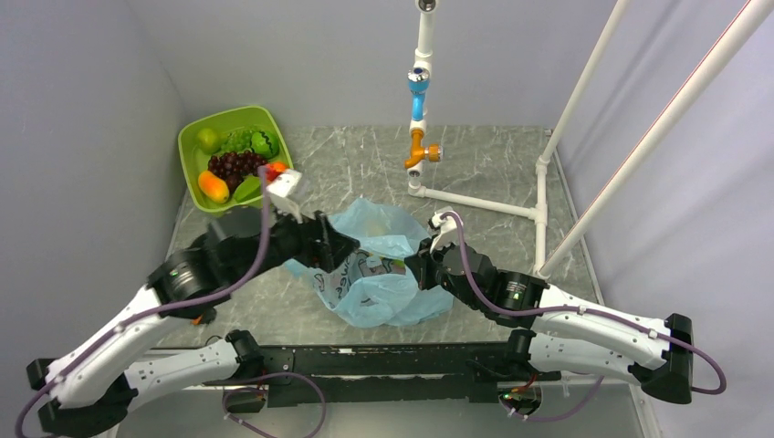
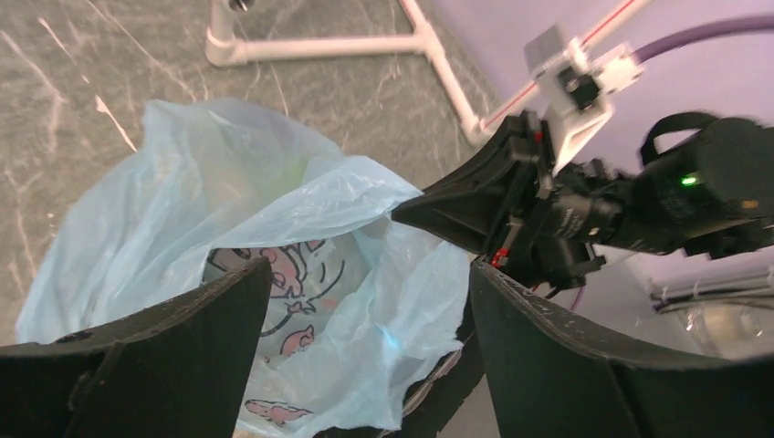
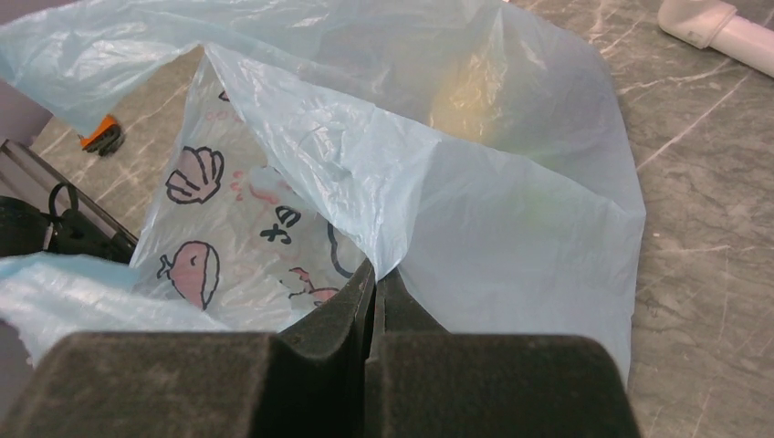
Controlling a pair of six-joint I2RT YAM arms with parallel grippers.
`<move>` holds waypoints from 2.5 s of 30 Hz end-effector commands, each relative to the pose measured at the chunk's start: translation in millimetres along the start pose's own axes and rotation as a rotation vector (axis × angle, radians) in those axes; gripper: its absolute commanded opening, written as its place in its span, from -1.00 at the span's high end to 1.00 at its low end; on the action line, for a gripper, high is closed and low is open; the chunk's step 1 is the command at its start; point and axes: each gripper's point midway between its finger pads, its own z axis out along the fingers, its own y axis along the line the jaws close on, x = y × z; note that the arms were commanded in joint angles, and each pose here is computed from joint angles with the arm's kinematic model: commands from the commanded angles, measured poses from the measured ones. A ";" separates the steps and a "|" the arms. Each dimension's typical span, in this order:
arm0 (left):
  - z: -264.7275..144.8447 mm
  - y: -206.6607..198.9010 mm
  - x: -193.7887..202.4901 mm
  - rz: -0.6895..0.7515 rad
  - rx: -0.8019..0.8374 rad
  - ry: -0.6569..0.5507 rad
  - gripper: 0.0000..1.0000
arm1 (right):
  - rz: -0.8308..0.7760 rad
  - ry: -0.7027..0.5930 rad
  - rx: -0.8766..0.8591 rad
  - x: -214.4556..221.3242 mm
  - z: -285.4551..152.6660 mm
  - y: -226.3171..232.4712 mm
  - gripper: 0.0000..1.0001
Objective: Take the fake fruits out of the plastic bag
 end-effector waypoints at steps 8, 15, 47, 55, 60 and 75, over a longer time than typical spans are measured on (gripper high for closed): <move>83.1 7.9 107.7 -0.055 0.051 0.286 0.03 | 0.024 -0.066 -0.041 -22.4 -5.7 9.1 1.00; 71.4 45.2 136.0 -0.070 -0.063 0.267 -0.03 | 0.007 -0.068 -0.146 -18.3 -8.2 24.1 1.00; 63.5 104.5 194.3 -0.268 -0.172 0.100 -0.18 | 0.070 -0.007 -0.486 15.7 -23.2 96.5 1.00; 98.0 108.6 195.0 -0.296 -0.199 0.059 -0.14 | 0.114 -0.064 -0.450 7.3 -33.4 81.2 1.00; 120.1 109.4 189.5 -0.237 -0.222 0.062 -0.49 | 0.111 -0.057 -0.444 9.9 -32.1 80.0 1.00; 165.3 116.5 166.4 -0.238 -0.270 -0.019 -0.71 | 0.117 -0.063 -0.442 10.6 -35.6 76.2 1.00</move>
